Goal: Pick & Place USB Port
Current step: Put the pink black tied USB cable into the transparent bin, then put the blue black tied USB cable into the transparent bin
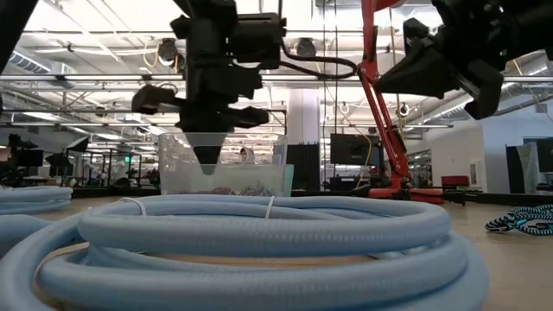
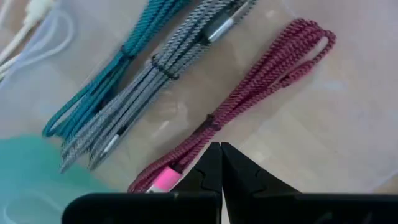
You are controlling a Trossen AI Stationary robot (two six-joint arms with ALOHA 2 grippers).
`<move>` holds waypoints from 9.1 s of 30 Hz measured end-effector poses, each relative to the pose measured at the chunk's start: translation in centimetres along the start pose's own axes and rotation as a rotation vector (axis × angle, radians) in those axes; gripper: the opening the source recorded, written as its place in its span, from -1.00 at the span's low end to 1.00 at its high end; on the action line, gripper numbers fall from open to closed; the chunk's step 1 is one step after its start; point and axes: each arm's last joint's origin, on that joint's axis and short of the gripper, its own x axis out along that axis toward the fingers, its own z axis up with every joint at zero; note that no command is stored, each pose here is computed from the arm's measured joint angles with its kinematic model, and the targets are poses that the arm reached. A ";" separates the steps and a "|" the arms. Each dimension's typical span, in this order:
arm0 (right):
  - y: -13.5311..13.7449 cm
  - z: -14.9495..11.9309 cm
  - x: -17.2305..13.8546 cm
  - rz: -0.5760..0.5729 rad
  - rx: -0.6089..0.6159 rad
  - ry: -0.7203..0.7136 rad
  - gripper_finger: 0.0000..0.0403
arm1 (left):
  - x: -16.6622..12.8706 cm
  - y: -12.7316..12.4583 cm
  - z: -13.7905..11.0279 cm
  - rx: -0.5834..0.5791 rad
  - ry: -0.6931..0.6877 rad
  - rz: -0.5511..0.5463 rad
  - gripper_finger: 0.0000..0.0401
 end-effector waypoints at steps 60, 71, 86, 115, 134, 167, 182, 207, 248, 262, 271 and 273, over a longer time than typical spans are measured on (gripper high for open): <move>0.4 -0.5 0.1 0.079 0.133 -0.048 -1.00 | 1.4 0.9 0.9 0.026 -0.049 0.093 -1.00; 0.6 -1.7 0.2 0.122 0.177 -0.083 -1.00 | -0.1 0.1 -0.2 0.002 0.031 -0.097 -1.00; 0.5 -1.7 0.2 0.136 0.185 -0.116 -1.00 | 4.1 0.8 -0.5 -0.003 0.077 -0.245 -1.00; 0.6 -1.6 0.2 0.153 0.184 -0.128 -1.00 | 4.2 2.1 0.5 -0.008 -0.021 -0.098 -1.00; 0.6 -1.7 0.3 0.154 0.190 -0.124 -1.00 | 2.4 2.0 0.7 -0.045 0.041 -0.046 -1.00; 3.8 0.9 -2.0 0.247 0.261 -0.156 -1.00 | -7.3 -5.7 7.4 -0.114 -0.305 0.256 -1.00; 7.6 4.5 -8.0 0.420 0.410 0.048 -1.00 | -7.3 -7.7 9.4 -0.258 -0.333 0.366 -1.00; 8.2 5.0 -3.6 0.531 0.467 0.596 -0.68 | -11.5 -11.9 1.9 -0.863 -0.413 0.913 -1.00; 9.0 2.1 0.1 0.601 0.580 0.769 -0.94 | -8.4 -14.4 -0.4 -0.815 -0.651 0.858 -1.00; 2.5 4.5 5.5 0.115 0.471 0.454 -0.99 | -8.2 -13.7 -1.9 -1.024 -0.571 1.146 -1.00; -1.7 6.0 8.0 -0.092 0.541 0.155 -0.99 | -4.0 -13.0 -3.5 -1.066 -0.585 1.169 -1.00; -2.5 6.2 8.2 -0.128 0.546 0.103 -0.99 | -3.4 -12.9 -3.5 -1.028 -0.627 1.161 -1.00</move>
